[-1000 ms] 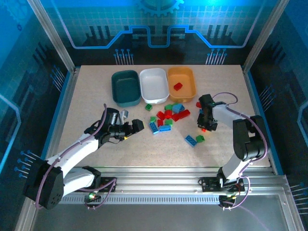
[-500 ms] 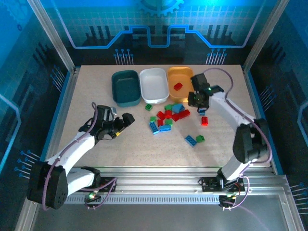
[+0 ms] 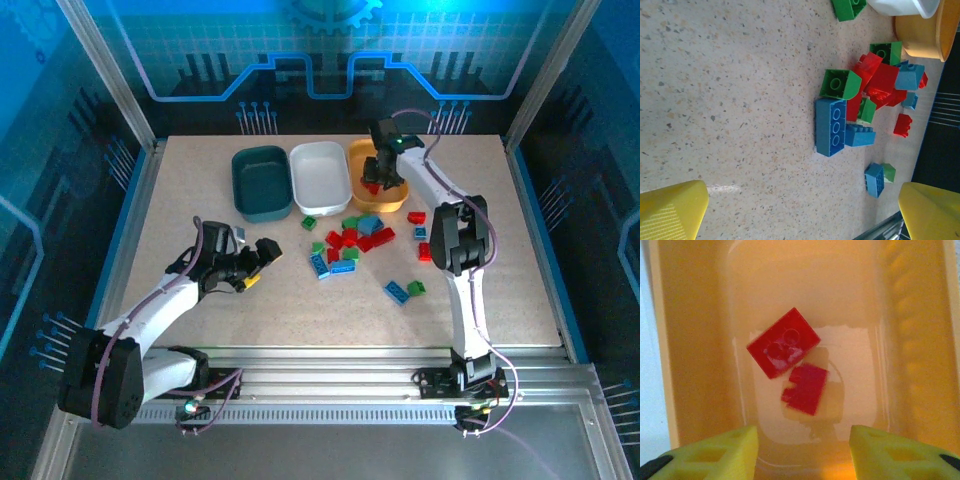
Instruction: Sort the legos into containers by color
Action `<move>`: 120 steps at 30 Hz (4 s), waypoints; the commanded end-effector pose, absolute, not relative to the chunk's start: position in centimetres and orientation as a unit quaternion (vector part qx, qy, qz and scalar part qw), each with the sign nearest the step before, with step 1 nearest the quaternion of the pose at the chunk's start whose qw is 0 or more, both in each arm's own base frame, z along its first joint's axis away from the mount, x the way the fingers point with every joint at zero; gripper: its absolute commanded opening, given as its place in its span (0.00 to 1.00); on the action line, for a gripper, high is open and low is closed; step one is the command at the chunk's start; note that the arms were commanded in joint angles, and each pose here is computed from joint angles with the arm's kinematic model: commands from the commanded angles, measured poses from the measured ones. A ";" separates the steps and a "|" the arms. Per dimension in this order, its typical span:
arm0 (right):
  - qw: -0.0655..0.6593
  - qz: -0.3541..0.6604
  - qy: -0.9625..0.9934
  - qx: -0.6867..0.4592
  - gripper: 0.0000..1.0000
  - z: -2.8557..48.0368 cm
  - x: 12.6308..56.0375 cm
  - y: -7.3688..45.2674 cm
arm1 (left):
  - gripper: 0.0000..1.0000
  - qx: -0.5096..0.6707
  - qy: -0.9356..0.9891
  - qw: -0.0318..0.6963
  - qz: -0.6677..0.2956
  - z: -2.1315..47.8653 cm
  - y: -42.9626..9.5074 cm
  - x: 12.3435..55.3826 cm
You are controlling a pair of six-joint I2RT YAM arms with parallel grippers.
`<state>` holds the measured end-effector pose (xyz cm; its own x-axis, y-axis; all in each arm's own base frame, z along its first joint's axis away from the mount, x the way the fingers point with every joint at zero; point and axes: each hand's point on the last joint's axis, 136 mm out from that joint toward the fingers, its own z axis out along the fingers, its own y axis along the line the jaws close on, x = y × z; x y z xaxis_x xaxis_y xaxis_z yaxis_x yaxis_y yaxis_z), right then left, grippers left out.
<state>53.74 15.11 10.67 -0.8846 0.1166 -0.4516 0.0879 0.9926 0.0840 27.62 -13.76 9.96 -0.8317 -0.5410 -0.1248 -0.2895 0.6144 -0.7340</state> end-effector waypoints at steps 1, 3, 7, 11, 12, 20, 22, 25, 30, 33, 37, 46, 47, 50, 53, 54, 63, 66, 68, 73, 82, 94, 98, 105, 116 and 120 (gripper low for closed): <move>0.259 0.043 0.964 0.047 0.54 15.3 53.6 14.9 | 0.99 -0.220 0.871 0.178 -0.401 11.7 -14.5 28.0; 0.275 0.045 0.959 0.045 0.54 17.4 52.8 14.8 | 0.99 -0.208 0.871 0.185 -0.404 12.2 -14.8 28.1; 0.287 0.034 0.956 0.050 0.54 18.7 49.1 13.2 | 0.99 -0.184 0.884 0.189 -0.385 12.1 -15.9 28.0; 0.260 0.035 0.963 0.054 0.54 16.4 43.2 11.7 | 0.98 -0.152 0.897 0.174 -0.377 11.5 -18.1 27.7; 0.252 0.034 0.965 0.058 0.55 15.9 41.8 11.3 | 0.98 -0.145 0.899 0.169 -0.378 11.3 -18.8 27.5; 0.180 0.031 0.974 0.136 0.69 10.3 29.6 7.9 | 0.92 -0.100 0.917 0.146 -0.357 8.9 -22.5 26.8; 0.177 0.031 0.974 0.136 0.70 9.6 28.2 7.5 | 0.90 -0.104 0.922 0.146 -0.343 8.2 -22.5 27.1; 0.176 0.039 0.976 0.124 0.67 9.4 27.5 7.7 | 0.85 -0.115 0.930 0.153 -0.314 7.7 -22.2 28.3; 0.162 0.024 0.978 0.129 0.63 9.0 26.5 7.3 | 0.84 -0.080 0.947 0.185 -0.251 8.6 -21.7 31.2; 0.134 0.020 0.979 0.151 0.68 7.4 25.0 7.0 | 0.85 -0.070 0.948 0.190 -0.245 8.7 -22.3 32.4; 0.130 0.027 0.979 0.156 0.71 6.3 24.9 7.2 | 0.83 -0.050 0.958 0.185 -0.212 7.8 -22.8 34.6; 0.130 0.041 0.978 0.157 0.69 5.6 25.5 7.0 | 0.69 -0.004 0.977 0.153 -0.146 4.4 -23.5 37.4; 0.129 0.043 0.978 0.158 0.69 5.5 25.4 6.9 | 0.68 0.000 0.979 0.151 -0.139 4.2 -23.5 37.5; 0.129 0.051 0.977 0.162 0.69 5.3 25.5 6.8 | 0.67 0.010 0.981 0.142 -0.133 3.2 -23.7 37.6; 0.131 0.052 0.977 0.162 0.68 5.4 25.6 6.7 | 0.62 0.018 0.982 0.137 -0.129 2.8 -23.9 37.7; 0.131 0.054 0.977 0.162 0.68 5.4 25.6 6.7 | 0.60 0.021 0.982 0.136 -0.128 2.7 -24.0 37.6; 0.133 0.062 0.976 0.163 0.67 5.4 25.8 6.9 | 0.41 0.027 0.984 0.137 -0.107 1.9 -23.6 37.7; 0.135 0.062 0.976 0.161 0.66 5.5 25.8 6.9 | 0.33 0.031 0.984 0.141 -0.103 1.9 -23.5 37.8; 0.138 0.062 0.975 0.161 0.66 5.6 25.8 6.8 | 0.30 0.033 0.984 0.142 -0.101 2.1 -23.4 37.8; 0.147 0.064 0.974 0.158 0.66 6.1 26.1 6.9 | 0.26 0.035 0.982 0.157 -0.102 3.9 -23.1 37.7; 0.159 0.071 0.973 0.150 0.65 6.9 27.1 7.3 | 0.25 0.039 0.972 0.204 -0.114 9.8 -22.5 37.6; 0.180 0.087 0.971 0.132 0.65 7.7 28.5 8.4 | 0.30 -0.089 0.960 0.248 -0.096 14.4 -13.7 43.9; 0.184 0.094 0.971 0.121 0.65 7.9 29.0 9.1 | 0.31 -0.122 0.961 0.233 -0.087 13.7 -10.9 46.6; 0.195 0.086 0.975 0.066 0.65 8.7 29.8 11.5 | 0.31 -0.160 0.964 0.198 -0.071 10.7 -7.7 49.2; 0.204 0.066 0.976 -0.021 0.66 10.1 30.6 16.0 | 0.53 -0.163 0.969 0.174 -0.071 8.9 -7.4 50.7; 0.216 0.060 0.972 -0.073 0.66 11.0 30.7 18.9 | 0.65 -0.159 0.967 0.187 -0.073 10.4 -7.2 50.7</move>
<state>30.64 17.43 10.30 -0.9109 -0.0314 -0.4115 -0.0962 0.9858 0.1377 50.97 -7.60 9.17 -0.8760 -0.3378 -0.3443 -0.2856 0.9385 -0.1941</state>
